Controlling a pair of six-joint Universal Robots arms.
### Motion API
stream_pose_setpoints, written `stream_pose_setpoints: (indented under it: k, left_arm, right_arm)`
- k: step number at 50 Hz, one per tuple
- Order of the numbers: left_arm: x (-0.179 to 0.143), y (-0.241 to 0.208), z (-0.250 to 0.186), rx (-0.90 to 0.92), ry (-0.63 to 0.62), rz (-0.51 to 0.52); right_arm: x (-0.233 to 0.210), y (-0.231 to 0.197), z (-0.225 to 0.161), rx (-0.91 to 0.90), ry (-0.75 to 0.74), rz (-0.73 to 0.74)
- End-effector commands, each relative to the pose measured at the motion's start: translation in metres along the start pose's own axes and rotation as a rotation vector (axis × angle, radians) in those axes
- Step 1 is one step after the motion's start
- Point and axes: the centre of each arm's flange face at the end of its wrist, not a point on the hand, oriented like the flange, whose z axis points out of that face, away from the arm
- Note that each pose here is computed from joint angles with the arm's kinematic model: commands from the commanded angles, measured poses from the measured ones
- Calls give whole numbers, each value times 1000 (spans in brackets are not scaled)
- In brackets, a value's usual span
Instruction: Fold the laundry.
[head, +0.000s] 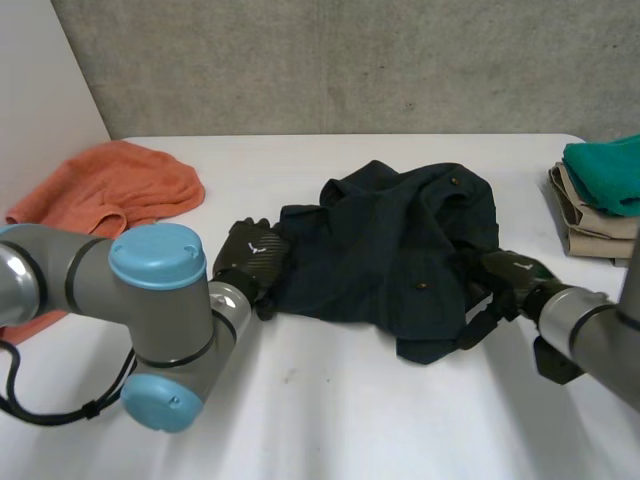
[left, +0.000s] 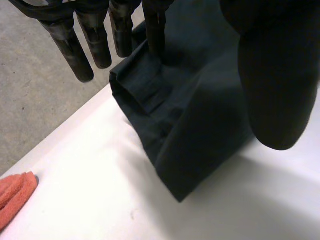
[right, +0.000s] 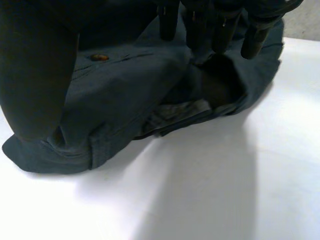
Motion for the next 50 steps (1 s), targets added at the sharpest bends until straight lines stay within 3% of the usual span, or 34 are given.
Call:
stream_pose_setpoints:
  k: [1, 8, 13, 16, 22, 27, 29, 33, 39, 44, 50]
  left_arm:
    - [5, 14, 28, 22, 37, 61]
    - [4, 9, 34, 42, 21, 60]
    - [-7, -20, 30, 120, -32, 58]
    - [-36, -73, 11, 252, -143, 32]
    - [-80, -177, -57, 556, -295, -2]
    - [-106, -242, -122, 801, -391, -30]
    - [-113, -256, -138, 856, -417, -37]
    - [-123, -280, -155, 939, -448, -46]
    - [-119, -266, -103, 865, -431, -23]
    - [-123, -214, -25, 697, -425, 7]
    - [-127, -152, 55, 578, -396, 36]
  right_arm:
    - [-17, 14, 23, 16, -26, 65]
    - [-22, 10, 28, 76, -6, 65]
    - [-24, -22, 22, 205, -1, -17]
    - [-29, -77, -10, 365, 28, -233]
    - [-38, -138, -60, 490, 143, -615]
    - [-49, -184, -114, 606, 201, -719]
    - [-55, -203, -146, 671, 216, -728]
    - [-57, -219, -169, 715, 229, -736]
    - [-46, -213, -128, 617, 201, -725]
    - [-36, -186, -56, 480, 139, -682]
    - [-16, -163, 45, 546, 223, -535]
